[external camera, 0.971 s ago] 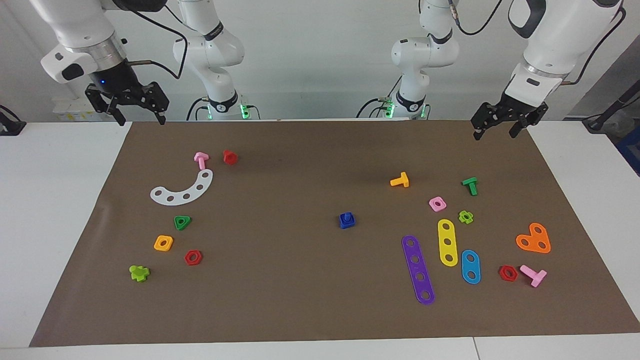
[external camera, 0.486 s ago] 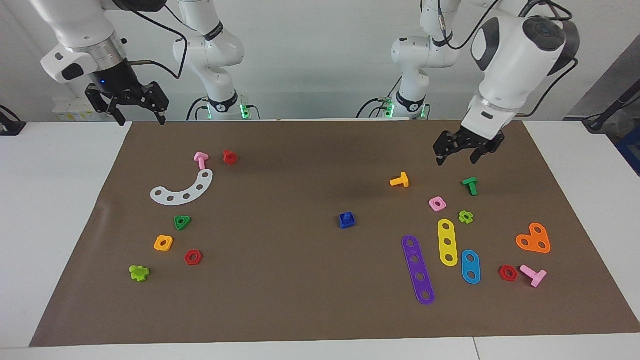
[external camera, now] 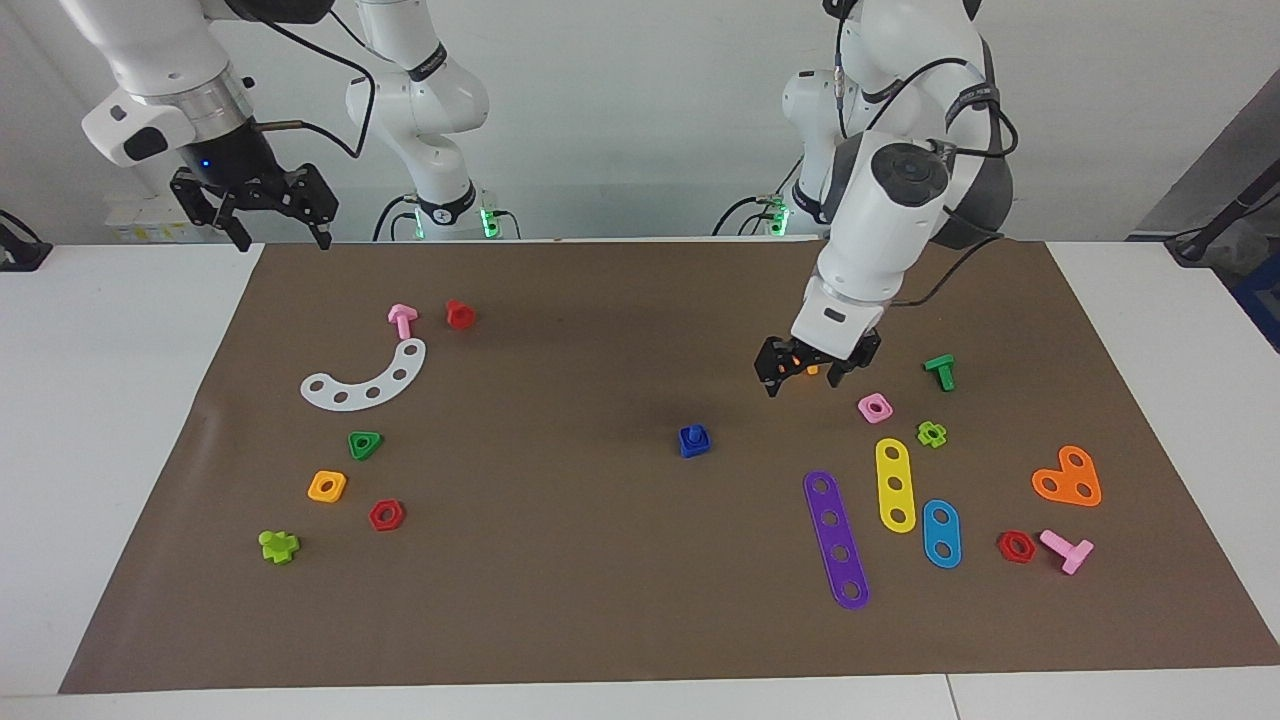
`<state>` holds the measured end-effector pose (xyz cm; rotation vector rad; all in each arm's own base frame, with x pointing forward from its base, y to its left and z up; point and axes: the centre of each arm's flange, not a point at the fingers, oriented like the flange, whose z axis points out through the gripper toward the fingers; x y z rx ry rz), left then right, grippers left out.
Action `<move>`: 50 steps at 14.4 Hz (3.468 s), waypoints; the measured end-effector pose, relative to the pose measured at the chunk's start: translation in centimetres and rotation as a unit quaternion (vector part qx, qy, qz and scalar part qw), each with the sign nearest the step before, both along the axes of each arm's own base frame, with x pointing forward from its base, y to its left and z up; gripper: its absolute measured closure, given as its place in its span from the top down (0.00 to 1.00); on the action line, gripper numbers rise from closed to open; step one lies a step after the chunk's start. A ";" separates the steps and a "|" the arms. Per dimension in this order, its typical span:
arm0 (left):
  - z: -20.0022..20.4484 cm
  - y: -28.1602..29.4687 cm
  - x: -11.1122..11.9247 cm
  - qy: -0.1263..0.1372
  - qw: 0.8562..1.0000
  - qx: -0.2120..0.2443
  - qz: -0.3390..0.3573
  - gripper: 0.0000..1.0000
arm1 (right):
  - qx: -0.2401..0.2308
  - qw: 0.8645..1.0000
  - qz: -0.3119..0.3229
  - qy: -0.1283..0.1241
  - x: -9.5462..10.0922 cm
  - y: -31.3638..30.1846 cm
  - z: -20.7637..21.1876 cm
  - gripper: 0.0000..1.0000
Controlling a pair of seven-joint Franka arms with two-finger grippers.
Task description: Unscrew and place screws in storage area
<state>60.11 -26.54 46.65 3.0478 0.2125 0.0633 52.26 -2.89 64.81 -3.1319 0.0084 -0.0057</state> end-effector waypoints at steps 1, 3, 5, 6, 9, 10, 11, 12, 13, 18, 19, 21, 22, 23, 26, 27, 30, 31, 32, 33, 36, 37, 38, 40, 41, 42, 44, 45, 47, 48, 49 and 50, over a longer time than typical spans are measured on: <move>-1.5 -1.4 0.1 -0.001 1.000 -0.002 0.003 0.96 | 0.000 1.000 0.000 0.000 0.0 0.0 0.0 1.00; -5.0 -3.6 0.5 0.005 1.000 -0.001 0.001 0.95 | 0.000 1.000 0.000 0.000 0.0 0.0 0.0 1.00; -7.5 -5.5 0.9 0.002 1.000 -0.004 -0.005 0.95 | 0.000 1.000 0.000 0.000 0.0 0.0 0.0 1.00; -8.3 -6.0 1.1 -0.003 1.000 -0.006 -0.006 0.94 | 0.000 1.000 0.000 0.000 0.0 0.0 0.0 1.00; -9.9 -6.6 1.0 0.001 1.000 -0.005 -0.010 0.93 | 0.000 1.000 0.000 0.000 0.0 0.0 0.0 1.00; -10.3 -6.7 0.9 0.004 1.000 -0.003 -0.011 0.93 | 0.000 1.000 0.000 0.000 0.0 0.0 0.0 1.00; -10.7 -6.7 0.7 0.006 1.000 -0.002 -0.011 0.93 | 0.000 1.000 0.000 0.000 0.0 0.0 0.0 1.00; -11.2 -6.7 0.5 0.009 1.000 -0.001 -0.012 0.92 | 0.000 1.000 0.000 0.000 0.0 0.0 0.0 1.00; -11.7 -6.9 0.3 0.010 1.000 0.000 -0.014 0.92 | 0.000 1.000 0.000 0.000 0.0 0.0 0.0 1.00; -12.8 -8.1 -0.7 0.008 1.000 -0.001 -0.022 0.88 | 0.000 1.000 0.000 0.000 0.0 0.0 0.0 1.00; -13.1 -8.6 -1.1 0.007 1.000 -0.002 -0.024 0.88 | 0.000 1.000 0.000 0.000 0.0 0.0 0.0 1.00; -13.6 -9.1 -1.7 0.010 1.000 0.000 -0.026 0.85 | 0.000 1.000 0.000 0.000 0.0 0.0 0.0 1.00; -13.9 -9.2 -1.8 0.012 1.000 0.001 -0.026 0.84 | 0.000 1.000 0.000 0.000 0.0 0.0 0.0 1.00; -14.1 -9.1 -1.9 0.011 1.000 0.001 -0.026 0.82 | 0.000 1.000 0.000 0.000 0.0 0.0 0.0 1.00; -14.5 -9.2 -2.0 0.002 1.000 -0.004 -0.025 0.80 | 0.000 1.000 0.000 0.000 0.0 0.0 0.0 1.00; -14.8 -9.1 -2.0 0.001 1.000 -0.005 -0.025 0.80 | 0.000 1.000 0.000 0.000 0.0 0.0 0.0 1.00; -15.7 -9.2 -2.6 0.002 1.000 -0.004 -0.027 0.74 | 0.000 1.000 0.000 0.000 0.0 0.0 0.0 1.00; -15.7 -9.3 -2.7 0.003 1.000 -0.003 -0.028 0.72 | 0.000 1.000 0.000 0.000 0.0 0.0 0.0 1.00; -15.7 -9.5 -2.7 0.002 1.000 -0.003 -0.029 0.72 | 0.000 1.000 0.000 0.000 0.0 0.0 0.0 1.00; -15.6 -9.6 -2.7 0.002 1.000 -0.004 -0.030 0.70 | 0.000 1.000 0.000 0.000 0.0 0.0 0.0 1.00; -15.6 -9.6 -2.7 0.001 1.000 -0.004 -0.030 0.65 | 0.000 1.000 0.000 0.000 0.0 0.0 0.0 1.00; -15.6 -9.7 -2.8 0.001 1.000 -0.004 -0.031 0.61 | 0.000 1.000 0.000 0.000 0.0 0.0 0.0 1.00; -15.6 -9.7 -2.8 0.001 1.000 -0.004 -0.031 0.60 | 0.000 1.000 0.000 0.000 0.0 0.0 0.0 1.00; -15.6 -9.7 -2.8 0.001 1.000 -0.004 -0.031 0.58 | 0.000 1.000 0.000 0.000 0.0 0.0 0.0 1.00; -15.6 -9.7 -2.8 0.001 1.000 -0.004 -0.031 0.50 | 0.000 1.000 0.000 0.000 0.0 0.0 0.0 1.00; -15.6 -9.7 -2.8 0.001 1.000 -0.004 -0.031 0.50 | 0.000 1.000 0.000 0.000 0.0 0.0 0.0 1.00; -15.6 -9.7 -2.8 0.001 1.000 -0.004 -0.031 0.47 | 0.000 1.000 0.000 0.000 0.0 0.0 0.0 1.00; -15.6 -9.7 -2.8 0.001 1.000 -0.004 -0.031 0.47 | 0.000 1.000 0.000 0.000 0.0 0.0 0.0 1.00; -15.5 -9.7 -2.8 0.001 1.000 -0.004 -0.031 0.47 | 0.000 1.000 0.000 0.000 0.0 0.0 0.0 1.00; -15.5 -9.7 -2.7 0.002 1.000 -0.004 -0.031 0.47 | 0.000 1.000 0.000 0.000 0.0 0.0 0.0 1.00; -15.3 -9.7 -2.7 0.002 1.000 -0.005 -0.030 0.47 | 0.000 1.000 0.000 0.000 0.0 0.0 0.0 1.00; -15.1 -9.8 -2.6 0.003 1.000 -0.006 -0.029 0.47 | 0.000 1.000 0.000 0.000 0.0 0.0 0.0 1.00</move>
